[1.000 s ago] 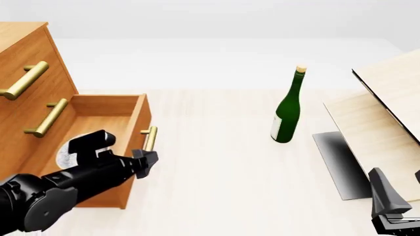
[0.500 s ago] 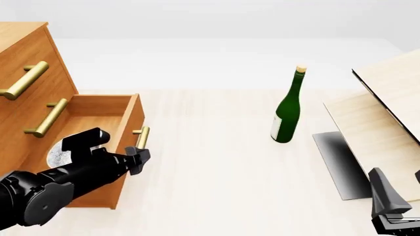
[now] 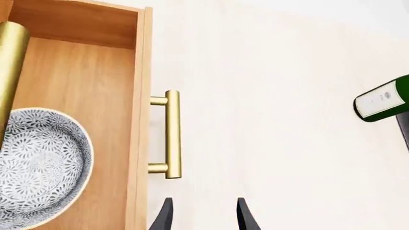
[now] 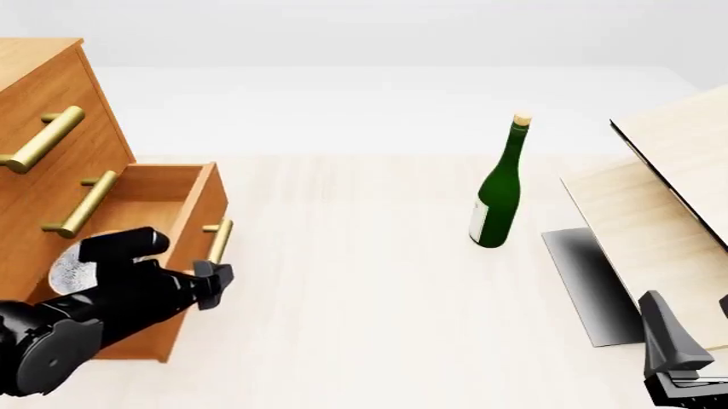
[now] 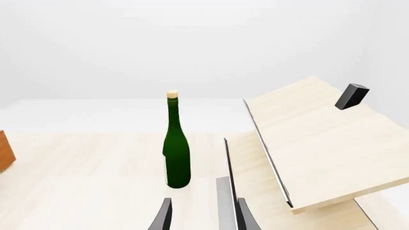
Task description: Put the bowl in the bottom drawer of the cabinet and close it.
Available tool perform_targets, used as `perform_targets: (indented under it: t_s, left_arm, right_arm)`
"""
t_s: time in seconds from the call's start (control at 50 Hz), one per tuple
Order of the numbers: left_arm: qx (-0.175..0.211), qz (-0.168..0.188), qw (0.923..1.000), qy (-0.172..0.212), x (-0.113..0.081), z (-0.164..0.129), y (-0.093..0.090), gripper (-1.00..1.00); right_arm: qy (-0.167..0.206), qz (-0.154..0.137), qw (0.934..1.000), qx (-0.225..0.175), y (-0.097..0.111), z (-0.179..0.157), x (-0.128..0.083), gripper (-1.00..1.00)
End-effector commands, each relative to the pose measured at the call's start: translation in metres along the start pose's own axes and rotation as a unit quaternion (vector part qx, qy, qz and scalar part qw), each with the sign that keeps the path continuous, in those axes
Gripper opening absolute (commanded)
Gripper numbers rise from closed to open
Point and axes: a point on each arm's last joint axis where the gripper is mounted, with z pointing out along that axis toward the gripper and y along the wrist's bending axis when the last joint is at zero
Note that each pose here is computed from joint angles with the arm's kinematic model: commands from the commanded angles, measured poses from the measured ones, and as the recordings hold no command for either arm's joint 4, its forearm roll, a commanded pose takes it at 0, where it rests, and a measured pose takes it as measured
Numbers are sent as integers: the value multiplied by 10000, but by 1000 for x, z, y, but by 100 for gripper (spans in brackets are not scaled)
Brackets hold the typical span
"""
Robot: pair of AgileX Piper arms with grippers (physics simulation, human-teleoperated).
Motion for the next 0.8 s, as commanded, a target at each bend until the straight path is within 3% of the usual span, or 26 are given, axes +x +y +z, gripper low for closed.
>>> perform_targets:
  t_s: [0.02,0.8]
  left_arm:
    - [-328,-300,9988,209,11,-2,15,100]
    - [-818,-598,9947,166,19,-13,41,100]
  right_arm:
    - [0,0,10000,0,0,0,0,100]
    - [0,1,10000,0,0,0,0,100]
